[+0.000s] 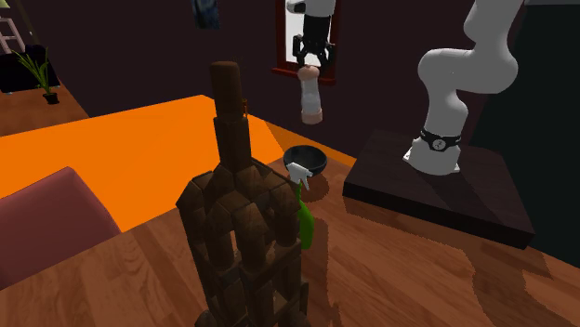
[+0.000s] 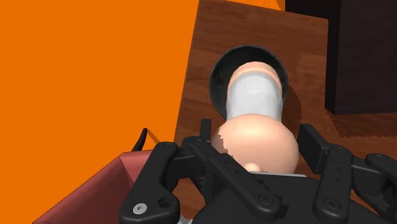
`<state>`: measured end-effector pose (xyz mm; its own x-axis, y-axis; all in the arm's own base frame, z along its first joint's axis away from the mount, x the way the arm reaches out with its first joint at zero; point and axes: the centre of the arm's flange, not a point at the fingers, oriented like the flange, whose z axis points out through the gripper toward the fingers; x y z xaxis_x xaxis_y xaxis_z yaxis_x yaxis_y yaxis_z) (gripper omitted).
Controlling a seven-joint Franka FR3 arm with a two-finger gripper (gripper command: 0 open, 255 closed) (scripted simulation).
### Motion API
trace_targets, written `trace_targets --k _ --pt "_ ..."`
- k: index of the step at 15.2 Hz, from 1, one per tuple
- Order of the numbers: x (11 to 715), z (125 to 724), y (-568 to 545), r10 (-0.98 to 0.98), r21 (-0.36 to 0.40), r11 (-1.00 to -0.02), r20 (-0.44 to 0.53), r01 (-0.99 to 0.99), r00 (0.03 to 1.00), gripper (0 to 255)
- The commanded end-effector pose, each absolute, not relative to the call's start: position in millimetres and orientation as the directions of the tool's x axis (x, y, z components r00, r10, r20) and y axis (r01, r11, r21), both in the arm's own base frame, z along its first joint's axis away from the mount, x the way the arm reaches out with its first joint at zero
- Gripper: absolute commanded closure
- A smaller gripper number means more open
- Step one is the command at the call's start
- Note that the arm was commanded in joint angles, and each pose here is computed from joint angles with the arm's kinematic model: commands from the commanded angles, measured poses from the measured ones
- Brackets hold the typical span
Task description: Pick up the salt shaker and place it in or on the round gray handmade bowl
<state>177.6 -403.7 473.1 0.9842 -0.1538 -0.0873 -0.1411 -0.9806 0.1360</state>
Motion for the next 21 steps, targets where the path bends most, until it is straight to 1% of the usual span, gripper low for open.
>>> trace_targets --k 1,21 --pt "175 463 -404 -0.153 0.136 -0.981 -0.087 -0.141 0.984 255" --pt "175 357 -404 -0.153 0.136 -0.981 -0.087 -0.141 0.984 255"
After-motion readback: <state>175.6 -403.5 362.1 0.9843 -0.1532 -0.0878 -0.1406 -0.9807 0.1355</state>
